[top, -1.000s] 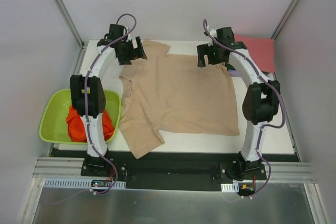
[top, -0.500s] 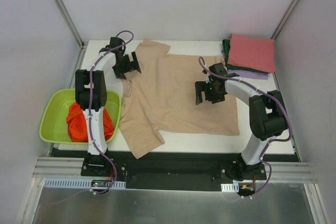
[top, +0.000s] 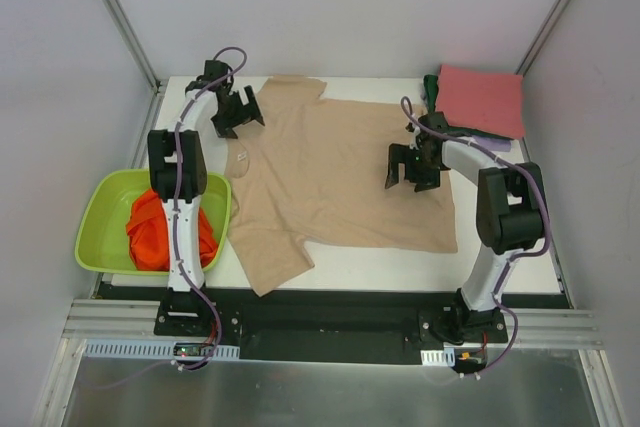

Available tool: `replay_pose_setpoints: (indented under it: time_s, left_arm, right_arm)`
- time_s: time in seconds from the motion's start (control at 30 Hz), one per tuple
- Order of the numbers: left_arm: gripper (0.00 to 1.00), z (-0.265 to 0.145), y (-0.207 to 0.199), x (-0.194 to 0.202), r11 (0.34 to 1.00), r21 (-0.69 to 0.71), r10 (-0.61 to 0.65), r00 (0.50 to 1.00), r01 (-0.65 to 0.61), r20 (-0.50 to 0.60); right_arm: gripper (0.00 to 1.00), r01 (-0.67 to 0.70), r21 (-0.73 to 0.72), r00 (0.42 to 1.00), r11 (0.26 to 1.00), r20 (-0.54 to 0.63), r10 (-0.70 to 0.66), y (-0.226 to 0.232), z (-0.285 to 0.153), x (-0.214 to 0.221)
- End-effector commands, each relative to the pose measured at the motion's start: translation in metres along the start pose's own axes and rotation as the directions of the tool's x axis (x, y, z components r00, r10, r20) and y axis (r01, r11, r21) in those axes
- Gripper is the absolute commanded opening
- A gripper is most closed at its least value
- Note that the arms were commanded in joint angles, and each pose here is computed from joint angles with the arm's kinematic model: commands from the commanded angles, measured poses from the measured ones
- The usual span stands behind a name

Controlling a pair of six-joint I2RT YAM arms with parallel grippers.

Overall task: Fold and stack the t-shirts
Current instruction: Flatten out the tshirt

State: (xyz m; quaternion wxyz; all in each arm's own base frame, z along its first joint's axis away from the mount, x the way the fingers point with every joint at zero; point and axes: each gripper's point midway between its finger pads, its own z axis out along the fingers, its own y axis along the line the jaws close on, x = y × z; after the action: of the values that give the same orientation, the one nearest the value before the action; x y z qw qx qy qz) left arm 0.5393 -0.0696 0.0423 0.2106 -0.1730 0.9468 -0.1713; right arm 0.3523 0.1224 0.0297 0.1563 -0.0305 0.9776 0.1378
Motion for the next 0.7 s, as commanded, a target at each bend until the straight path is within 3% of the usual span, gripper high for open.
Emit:
replay_pose_setpoints:
  time_s: [0.0, 0.2, 0.33, 0.53, 0.67]
  left_arm:
    - [0.99, 0.017, 0.009, -0.011, 1.000, -0.017, 0.009, 1.000, -0.009, 0.002]
    - [0.99, 0.017, -0.010, -0.031, 0.997, 0.056, 0.043, 0.998, -0.045, 0.036]
    - [0.99, -0.003, -0.034, -0.046, 0.986, 0.143, 0.069, 0.995, -0.079, 0.073]
    - [0.99, -0.082, -0.077, -0.066, 0.967, 0.223, 0.085, 0.978, -0.127, 0.188]
    - [0.99, -0.134, -0.099, -0.031, 0.960, 0.217, 0.136, 0.970, -0.180, 0.204]
  right_arm:
    - [0.96, -0.028, -0.023, 0.999, 0.999, -0.044, 0.027, -0.008, 0.009, -0.008]
    - [0.96, -0.031, 0.014, 0.999, 0.999, -0.033, 0.032, -0.017, 0.009, -0.030]
    - [0.96, -0.002, -0.012, 1.000, 1.000, 0.004, 0.002, -0.009, -0.004, -0.045]
    - [0.96, 0.041, -0.026, 0.993, 0.999, 0.114, -0.038, 0.012, -0.057, -0.065]
    - [0.96, 0.062, 0.006, 0.982, 0.998, 0.176, -0.062, 0.025, -0.087, -0.047]
